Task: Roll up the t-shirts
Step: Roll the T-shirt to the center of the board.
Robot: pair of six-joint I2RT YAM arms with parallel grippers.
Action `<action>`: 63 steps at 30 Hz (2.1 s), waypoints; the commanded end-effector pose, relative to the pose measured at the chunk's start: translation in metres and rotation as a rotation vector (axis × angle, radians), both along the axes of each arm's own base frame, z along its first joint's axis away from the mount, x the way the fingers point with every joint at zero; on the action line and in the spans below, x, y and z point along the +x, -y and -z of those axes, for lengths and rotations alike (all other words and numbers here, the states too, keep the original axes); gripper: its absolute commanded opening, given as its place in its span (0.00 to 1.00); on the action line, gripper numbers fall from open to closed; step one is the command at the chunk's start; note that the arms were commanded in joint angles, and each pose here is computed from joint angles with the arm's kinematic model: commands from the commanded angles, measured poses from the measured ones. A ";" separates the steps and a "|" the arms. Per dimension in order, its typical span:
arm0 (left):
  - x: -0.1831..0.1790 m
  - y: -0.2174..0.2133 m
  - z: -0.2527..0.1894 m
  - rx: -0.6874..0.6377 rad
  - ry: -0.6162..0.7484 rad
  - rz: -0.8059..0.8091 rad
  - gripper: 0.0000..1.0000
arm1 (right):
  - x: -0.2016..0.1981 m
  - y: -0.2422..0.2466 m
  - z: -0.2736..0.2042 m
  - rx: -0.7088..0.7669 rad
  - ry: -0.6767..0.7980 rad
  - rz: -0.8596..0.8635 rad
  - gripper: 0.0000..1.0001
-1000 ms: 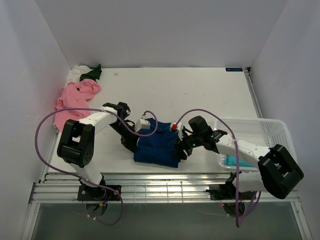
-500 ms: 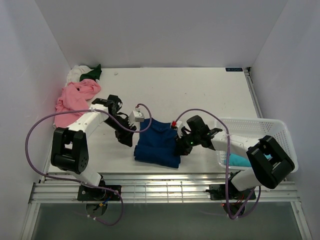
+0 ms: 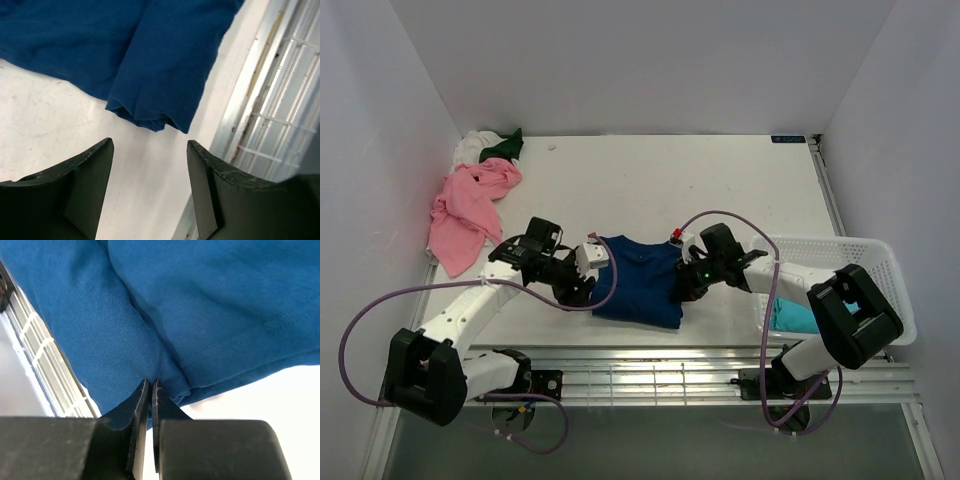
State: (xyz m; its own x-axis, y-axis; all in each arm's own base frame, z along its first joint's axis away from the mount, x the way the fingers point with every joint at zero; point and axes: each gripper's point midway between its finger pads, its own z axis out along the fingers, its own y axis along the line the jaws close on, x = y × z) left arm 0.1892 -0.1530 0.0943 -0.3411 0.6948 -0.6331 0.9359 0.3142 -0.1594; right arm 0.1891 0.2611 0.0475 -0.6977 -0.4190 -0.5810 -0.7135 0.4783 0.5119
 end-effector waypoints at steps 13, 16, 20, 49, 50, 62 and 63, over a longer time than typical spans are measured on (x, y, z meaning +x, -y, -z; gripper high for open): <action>-0.008 0.032 0.017 -0.092 0.008 0.002 0.72 | 0.033 -0.012 -0.019 0.061 -0.046 0.103 0.08; -0.002 0.028 0.026 -0.060 0.012 -0.042 0.72 | 0.037 -0.012 -0.018 0.058 -0.057 0.123 0.08; 0.006 0.032 0.026 -0.065 0.010 -0.056 0.67 | 0.042 -0.011 -0.018 0.055 -0.057 0.139 0.08; 0.050 0.036 0.015 -0.116 -0.197 -0.308 0.00 | -0.009 0.018 -0.030 0.047 -0.132 0.165 0.57; 0.050 0.036 0.015 -0.117 -0.203 -0.309 0.00 | -0.013 0.015 -0.028 0.056 -0.156 0.158 0.57; 0.048 0.032 0.019 -0.096 -0.203 -0.305 0.00 | -0.022 -0.012 -0.027 0.158 -0.198 0.088 0.42; 0.048 0.028 0.022 -0.068 -0.199 -0.309 0.00 | -0.021 -0.016 -0.033 0.186 -0.199 0.077 0.29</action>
State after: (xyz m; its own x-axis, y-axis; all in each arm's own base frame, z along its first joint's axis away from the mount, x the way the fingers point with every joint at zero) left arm 0.2283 -0.1811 0.0621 -0.6757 0.4929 -0.5482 0.7276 0.5657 -0.3881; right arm 0.1658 0.2581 0.0603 -0.8498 -0.2715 -0.4519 -0.5249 0.5151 0.6776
